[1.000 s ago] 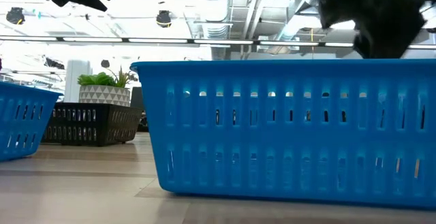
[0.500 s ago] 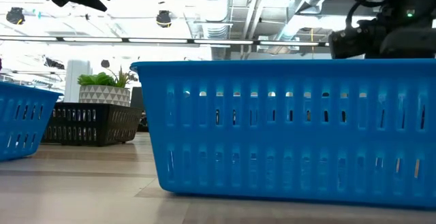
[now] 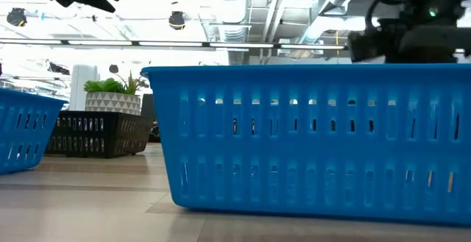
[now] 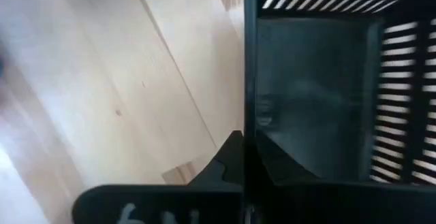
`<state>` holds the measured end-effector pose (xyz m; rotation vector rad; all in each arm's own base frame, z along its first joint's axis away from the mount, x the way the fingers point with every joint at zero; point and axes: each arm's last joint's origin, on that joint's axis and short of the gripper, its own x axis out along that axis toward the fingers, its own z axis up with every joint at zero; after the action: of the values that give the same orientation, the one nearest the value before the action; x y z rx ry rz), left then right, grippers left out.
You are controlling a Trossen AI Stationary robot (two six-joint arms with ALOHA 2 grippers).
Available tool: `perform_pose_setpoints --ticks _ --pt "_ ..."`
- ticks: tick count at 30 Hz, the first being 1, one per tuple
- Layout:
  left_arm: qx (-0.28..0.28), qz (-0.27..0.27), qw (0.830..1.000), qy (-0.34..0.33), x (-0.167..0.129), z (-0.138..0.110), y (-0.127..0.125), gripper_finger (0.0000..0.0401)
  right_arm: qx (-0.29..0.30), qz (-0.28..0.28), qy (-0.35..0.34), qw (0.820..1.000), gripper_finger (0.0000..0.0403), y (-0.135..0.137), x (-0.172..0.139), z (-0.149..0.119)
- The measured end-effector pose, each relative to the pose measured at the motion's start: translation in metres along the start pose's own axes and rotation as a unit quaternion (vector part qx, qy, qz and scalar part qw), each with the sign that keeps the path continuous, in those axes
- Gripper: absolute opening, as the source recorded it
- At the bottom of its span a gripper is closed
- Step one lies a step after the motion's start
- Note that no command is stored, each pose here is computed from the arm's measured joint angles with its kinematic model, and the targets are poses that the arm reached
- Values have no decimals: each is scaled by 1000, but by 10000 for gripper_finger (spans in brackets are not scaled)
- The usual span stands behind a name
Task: Stack baskets by color
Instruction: Stack the right black bin on the middle black bin
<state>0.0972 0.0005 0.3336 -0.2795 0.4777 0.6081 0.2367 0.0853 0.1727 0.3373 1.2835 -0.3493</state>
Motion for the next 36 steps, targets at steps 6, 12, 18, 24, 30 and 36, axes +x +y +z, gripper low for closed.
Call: perform_pose_setpoints --ticks 6,12,18,24,30,36 --pt "0 0 1000 0 0 0 0 197 -32 23 -62 997 7 14 -34 32" --pt "0 1 1000 0 0 0 0 197 -66 42 -169 982 4 28 -86 70" --pt "0 0 1000 0 0 0 0 197 -108 66 -255 959 2 43 -109 90" --pt "1 -2 1000 2 0 0 0 197 -163 21 -195 967 2 68 -71 108" --pt "2 -1 1000 4 0 -1 0 197 -207 6 -127 970 3 89 -45 122" --pt "4 0 1000 6 0 -1 0 197 -240 9 -87 967 3 104 -34 126"
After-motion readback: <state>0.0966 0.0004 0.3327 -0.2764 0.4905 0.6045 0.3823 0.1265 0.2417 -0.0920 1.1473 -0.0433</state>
